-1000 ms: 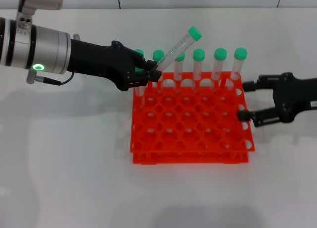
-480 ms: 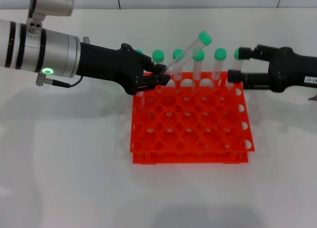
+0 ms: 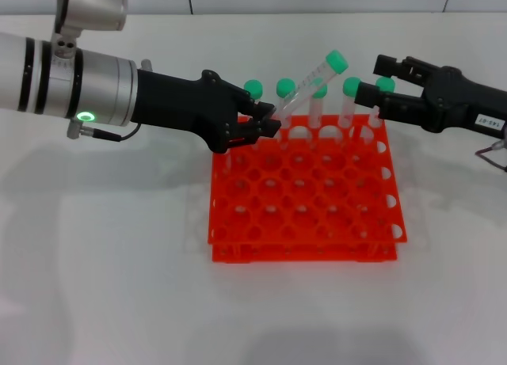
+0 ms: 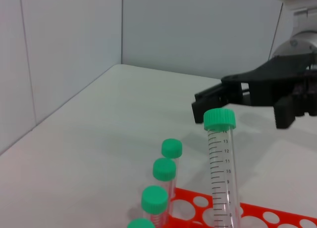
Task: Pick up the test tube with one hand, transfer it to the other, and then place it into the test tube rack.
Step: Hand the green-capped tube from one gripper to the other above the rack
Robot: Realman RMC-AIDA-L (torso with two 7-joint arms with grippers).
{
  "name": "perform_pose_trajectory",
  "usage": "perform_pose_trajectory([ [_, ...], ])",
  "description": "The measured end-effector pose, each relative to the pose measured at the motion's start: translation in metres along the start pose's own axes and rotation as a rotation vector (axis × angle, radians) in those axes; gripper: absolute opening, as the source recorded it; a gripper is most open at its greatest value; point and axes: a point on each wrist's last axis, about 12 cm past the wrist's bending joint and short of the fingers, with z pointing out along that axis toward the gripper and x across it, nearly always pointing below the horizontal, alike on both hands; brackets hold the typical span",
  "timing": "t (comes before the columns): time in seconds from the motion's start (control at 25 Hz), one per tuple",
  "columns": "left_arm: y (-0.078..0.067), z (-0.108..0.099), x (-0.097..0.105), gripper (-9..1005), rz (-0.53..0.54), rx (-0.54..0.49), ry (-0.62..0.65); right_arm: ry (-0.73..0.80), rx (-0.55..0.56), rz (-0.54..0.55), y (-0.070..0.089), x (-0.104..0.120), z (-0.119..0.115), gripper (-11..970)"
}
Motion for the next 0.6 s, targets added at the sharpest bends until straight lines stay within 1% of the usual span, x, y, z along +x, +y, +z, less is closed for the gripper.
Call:
perform_pose_trajectory([
  [0.16,0.0,0.001,-0.001,289,0.008,0.003,-0.002,-0.048,-0.013,0.026,0.004,0.007,0.009,868],
  [0.6,-0.001,0.005,-0.004,301,0.017,0.01,-0.01,-0.117,0.001,0.04,0.007,0.015,0.026,865],
])
